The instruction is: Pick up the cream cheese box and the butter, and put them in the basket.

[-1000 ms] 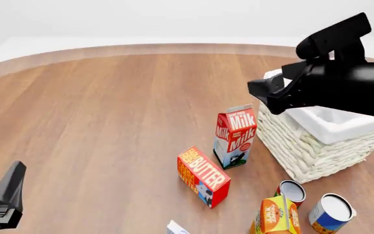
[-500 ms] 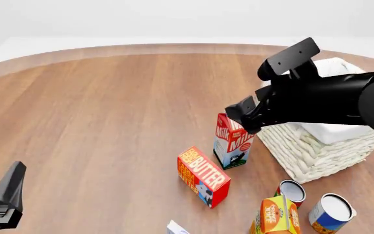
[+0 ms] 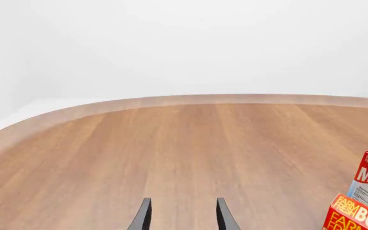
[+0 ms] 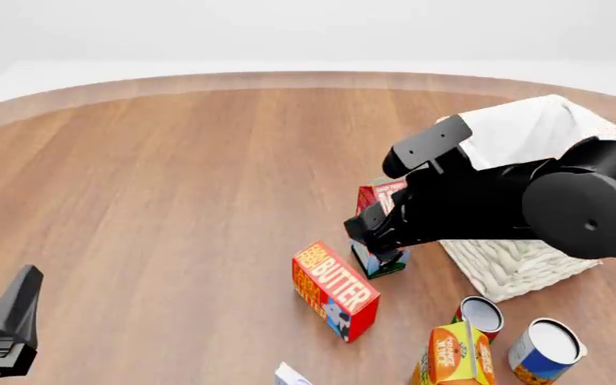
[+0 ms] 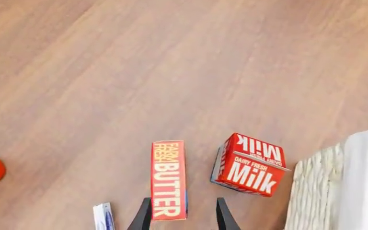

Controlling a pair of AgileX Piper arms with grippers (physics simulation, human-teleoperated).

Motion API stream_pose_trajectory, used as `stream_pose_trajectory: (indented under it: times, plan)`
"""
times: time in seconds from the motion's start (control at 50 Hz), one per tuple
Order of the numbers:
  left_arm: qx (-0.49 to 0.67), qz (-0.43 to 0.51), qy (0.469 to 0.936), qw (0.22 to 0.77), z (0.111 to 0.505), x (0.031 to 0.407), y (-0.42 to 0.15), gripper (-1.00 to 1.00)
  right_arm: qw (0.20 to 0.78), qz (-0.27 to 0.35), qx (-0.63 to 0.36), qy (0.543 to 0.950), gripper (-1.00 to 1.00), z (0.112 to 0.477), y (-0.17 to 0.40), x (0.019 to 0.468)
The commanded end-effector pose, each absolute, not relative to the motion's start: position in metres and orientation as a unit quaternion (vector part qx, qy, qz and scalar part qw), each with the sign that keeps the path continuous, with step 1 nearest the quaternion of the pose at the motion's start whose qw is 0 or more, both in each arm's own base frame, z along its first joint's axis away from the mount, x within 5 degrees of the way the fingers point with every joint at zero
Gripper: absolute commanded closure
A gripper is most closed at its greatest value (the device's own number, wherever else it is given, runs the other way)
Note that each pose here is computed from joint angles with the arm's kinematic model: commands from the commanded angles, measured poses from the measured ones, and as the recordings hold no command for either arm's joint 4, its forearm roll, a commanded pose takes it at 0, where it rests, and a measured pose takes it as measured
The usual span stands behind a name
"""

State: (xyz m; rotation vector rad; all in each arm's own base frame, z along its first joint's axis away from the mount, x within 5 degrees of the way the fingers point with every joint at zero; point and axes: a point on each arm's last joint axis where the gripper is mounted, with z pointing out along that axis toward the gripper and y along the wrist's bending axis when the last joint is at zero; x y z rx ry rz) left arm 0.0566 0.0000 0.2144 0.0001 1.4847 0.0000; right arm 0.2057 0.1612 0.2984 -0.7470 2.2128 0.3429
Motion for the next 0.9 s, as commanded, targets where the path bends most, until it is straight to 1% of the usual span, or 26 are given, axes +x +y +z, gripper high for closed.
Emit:
stream_pose_trajectory:
  times: [0.02,0.4,0.9]
  plan:
    - [0.000,0.000,0.676,0.737,0.214,0.057,0.000,-1.00,0.360,0.138,-0.296,0.874,-1.00,0.281,0.171,0.206]
    - [0.000,0.000,0.676,0.737,0.214,0.057,0.000,-1.00,0.340,0.138,-0.307,0.878,-1.00,0.260,0.180,0.205]
    - [0.000,0.000,0.676,0.737,0.214,0.057,0.000,-1.00,0.330,0.138,-0.303,0.883,-1.00,0.240,0.185,0.208]
